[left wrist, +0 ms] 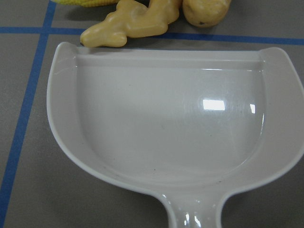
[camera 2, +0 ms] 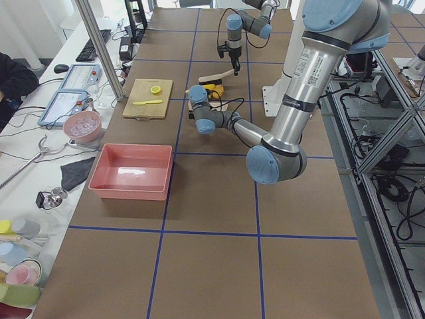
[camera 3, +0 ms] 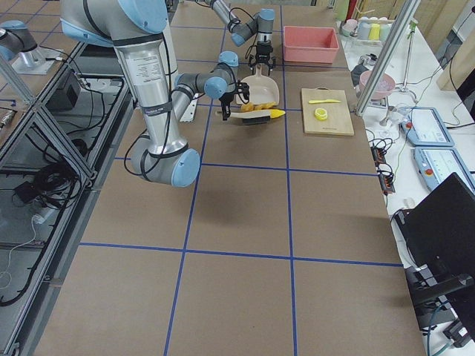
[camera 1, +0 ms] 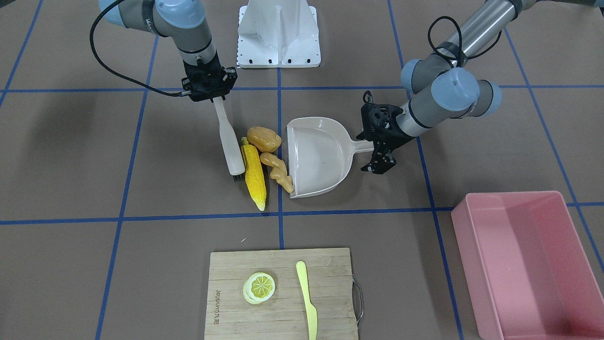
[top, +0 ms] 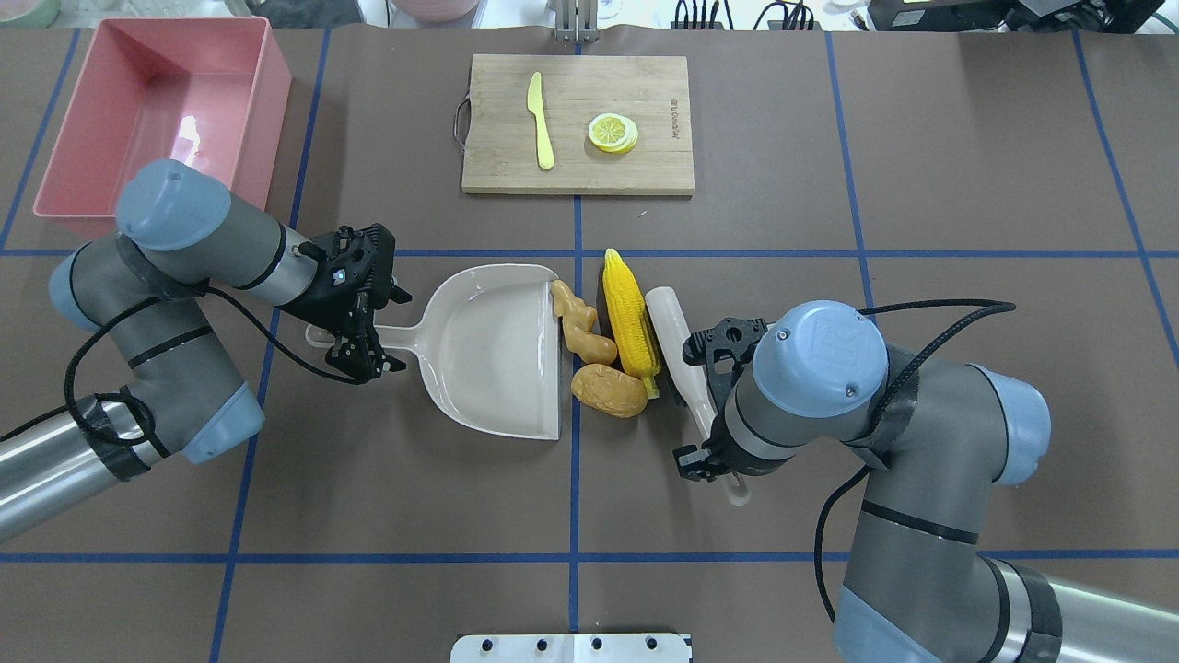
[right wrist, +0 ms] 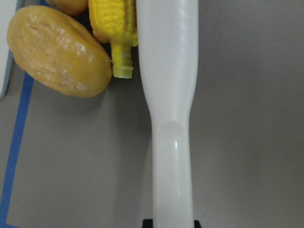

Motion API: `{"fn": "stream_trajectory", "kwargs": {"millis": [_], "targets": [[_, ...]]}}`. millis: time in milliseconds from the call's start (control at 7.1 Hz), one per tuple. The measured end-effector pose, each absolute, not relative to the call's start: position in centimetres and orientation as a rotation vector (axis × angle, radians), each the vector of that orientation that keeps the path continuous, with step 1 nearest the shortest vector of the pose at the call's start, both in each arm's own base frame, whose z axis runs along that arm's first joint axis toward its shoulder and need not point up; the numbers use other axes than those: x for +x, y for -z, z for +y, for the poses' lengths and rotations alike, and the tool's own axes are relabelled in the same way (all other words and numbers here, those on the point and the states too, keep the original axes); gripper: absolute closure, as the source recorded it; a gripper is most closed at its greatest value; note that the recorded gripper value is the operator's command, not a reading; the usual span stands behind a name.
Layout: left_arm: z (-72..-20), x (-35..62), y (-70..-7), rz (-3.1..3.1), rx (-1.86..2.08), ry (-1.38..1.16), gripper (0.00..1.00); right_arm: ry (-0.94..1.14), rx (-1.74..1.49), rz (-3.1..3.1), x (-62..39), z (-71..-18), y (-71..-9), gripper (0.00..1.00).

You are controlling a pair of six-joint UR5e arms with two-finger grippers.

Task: Sweep and dump trash into bin
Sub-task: 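Sweep the potato, ginger and corn into the dustpan with the brush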

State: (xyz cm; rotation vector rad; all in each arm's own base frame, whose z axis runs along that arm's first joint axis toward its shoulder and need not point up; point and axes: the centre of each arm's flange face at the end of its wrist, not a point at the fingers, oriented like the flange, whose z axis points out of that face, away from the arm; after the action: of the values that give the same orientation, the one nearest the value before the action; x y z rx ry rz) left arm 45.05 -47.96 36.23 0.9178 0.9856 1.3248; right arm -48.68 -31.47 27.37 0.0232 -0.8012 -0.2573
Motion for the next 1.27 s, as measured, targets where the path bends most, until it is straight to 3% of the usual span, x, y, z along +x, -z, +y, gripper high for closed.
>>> {"fn": "stream_trajectory", "kwargs": {"millis": [1268], "targets": [[-46.7,47.2,-36.4,1.026,0.897,-1.307,0.03,0.247,0.012,-0.787,-51.7,-32.2,-27.2,1.00]]}}
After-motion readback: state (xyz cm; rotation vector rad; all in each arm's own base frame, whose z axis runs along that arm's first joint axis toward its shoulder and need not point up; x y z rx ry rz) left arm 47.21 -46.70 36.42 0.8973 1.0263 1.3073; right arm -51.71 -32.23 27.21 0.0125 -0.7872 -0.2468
